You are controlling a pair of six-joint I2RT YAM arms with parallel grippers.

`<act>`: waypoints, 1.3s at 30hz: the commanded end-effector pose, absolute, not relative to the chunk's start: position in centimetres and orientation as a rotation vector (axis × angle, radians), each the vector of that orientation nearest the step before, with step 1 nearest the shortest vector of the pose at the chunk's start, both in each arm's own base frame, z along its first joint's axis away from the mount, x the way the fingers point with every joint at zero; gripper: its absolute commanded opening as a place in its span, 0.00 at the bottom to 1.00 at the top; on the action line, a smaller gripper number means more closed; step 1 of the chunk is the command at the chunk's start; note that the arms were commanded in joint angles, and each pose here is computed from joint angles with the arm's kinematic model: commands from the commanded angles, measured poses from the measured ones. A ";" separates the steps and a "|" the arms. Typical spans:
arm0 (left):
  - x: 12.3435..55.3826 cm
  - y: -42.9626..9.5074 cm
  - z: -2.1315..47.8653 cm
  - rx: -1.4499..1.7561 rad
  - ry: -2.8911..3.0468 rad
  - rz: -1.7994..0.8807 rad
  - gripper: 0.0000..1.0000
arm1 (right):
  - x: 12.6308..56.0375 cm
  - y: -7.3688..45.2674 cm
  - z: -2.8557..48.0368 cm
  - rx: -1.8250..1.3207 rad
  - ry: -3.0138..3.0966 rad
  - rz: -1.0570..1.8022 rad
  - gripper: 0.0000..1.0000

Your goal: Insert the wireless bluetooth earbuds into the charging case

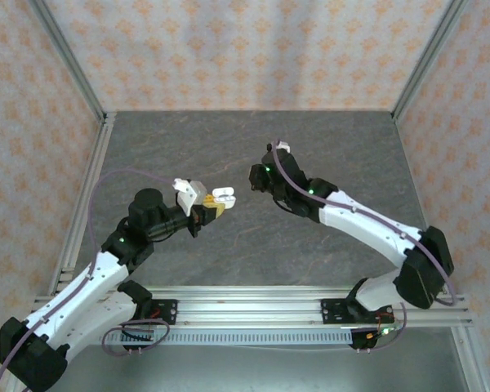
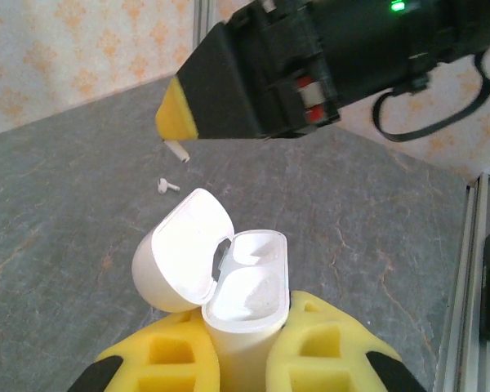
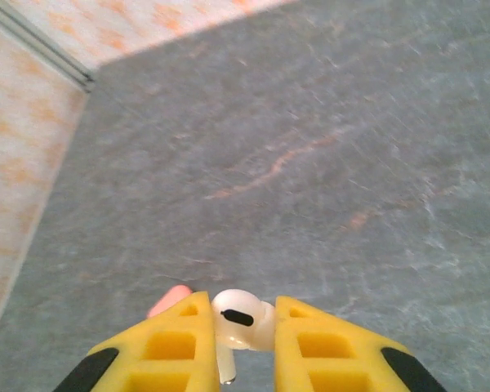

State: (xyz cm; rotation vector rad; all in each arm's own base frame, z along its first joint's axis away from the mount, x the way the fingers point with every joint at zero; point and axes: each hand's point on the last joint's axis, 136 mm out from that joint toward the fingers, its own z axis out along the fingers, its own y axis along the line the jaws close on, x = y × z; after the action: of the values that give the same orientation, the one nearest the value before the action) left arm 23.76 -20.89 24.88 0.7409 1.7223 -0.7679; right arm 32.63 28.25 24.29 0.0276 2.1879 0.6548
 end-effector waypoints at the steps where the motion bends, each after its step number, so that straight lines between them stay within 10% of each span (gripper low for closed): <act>1: 24.6 -21.2 26.5 0.702 1.668 -0.762 0.00 | 32.5 28.7 29.3 0.013 1.974 0.755 0.18; 39: 27.6 -21.8 31.6 0.558 1.520 -0.746 0.00 | 27.2 35.3 32.1 -0.318 1.743 0.942 0.18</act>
State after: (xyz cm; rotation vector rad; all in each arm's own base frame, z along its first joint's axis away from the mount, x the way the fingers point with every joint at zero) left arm 27.59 -21.94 28.26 0.5816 1.6310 -0.7539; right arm 27.51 34.93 31.90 -0.2908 1.7725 0.9308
